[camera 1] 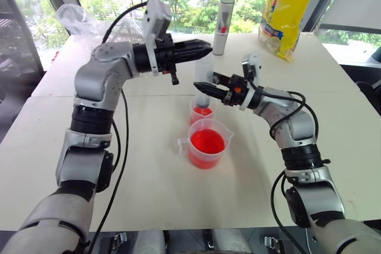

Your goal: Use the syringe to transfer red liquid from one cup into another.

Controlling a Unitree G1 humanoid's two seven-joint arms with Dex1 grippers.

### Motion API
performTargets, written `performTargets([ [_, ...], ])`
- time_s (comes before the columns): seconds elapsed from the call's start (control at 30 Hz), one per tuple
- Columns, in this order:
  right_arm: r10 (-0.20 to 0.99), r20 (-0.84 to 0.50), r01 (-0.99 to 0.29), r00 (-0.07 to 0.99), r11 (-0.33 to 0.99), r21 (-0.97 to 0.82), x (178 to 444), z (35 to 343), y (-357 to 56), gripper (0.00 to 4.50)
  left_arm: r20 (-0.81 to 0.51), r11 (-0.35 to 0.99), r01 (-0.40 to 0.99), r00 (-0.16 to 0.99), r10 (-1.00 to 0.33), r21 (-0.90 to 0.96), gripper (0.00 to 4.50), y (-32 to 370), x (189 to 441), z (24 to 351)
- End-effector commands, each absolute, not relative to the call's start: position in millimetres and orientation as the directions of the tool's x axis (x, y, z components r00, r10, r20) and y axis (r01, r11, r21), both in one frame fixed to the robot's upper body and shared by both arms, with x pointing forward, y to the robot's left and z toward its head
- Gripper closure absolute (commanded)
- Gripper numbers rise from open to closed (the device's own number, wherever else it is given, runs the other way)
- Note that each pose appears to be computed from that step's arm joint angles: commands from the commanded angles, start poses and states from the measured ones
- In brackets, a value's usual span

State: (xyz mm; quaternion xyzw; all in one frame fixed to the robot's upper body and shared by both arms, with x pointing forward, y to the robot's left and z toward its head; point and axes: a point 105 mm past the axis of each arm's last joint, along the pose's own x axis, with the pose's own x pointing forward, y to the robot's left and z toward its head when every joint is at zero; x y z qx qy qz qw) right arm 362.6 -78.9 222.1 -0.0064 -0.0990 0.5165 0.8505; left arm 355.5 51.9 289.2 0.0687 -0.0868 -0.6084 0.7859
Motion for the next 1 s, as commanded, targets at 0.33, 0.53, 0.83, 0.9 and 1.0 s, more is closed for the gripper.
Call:
performTargets([
  [0.33, 0.873, 0.321, -0.867, 0.368, 0.447, -0.221, 342.0, 274.1, -73.9, 3.12, 0.170, 0.371, 0.913, 0.344, -0.924, 0.169, 0.02, 84.2, 351.0, 318.6],
  [0.53, 0.873, 0.323, -0.870, 0.366, 0.444, -0.215, 341.0, 275.2, -71.2, 3.12, 0.037, 0.372, 0.911, 0.371, -0.928, 0.178, 0.02, 115.1, 328.4, 296.1],
  [0.83, 0.825, 0.374, -0.854, 0.424, 0.502, -0.137, 348.6, 313.8, -93.7, 3.12, -0.303, 0.262, 0.960, 0.279, -0.911, 0.096, 0.02, 143.3, 279.8, 217.8],
  [0.9, 0.825, 0.330, -0.858, 0.459, 0.508, -0.077, 348.7, 325.2, -101.9, 3.12, -0.308, 0.232, 0.968, 0.252, -0.917, 0.100, 0.02, 138.9, 275.2, 216.7],
  [1.0, 0.830, 0.185, -0.835, 0.527, 0.546, -0.067, 348.4, 326.8, -114.4, 3.12, -0.304, 0.216, 0.970, 0.241, -0.922, 0.112, 0.02, 135.6, 275.1, 218.3],
])
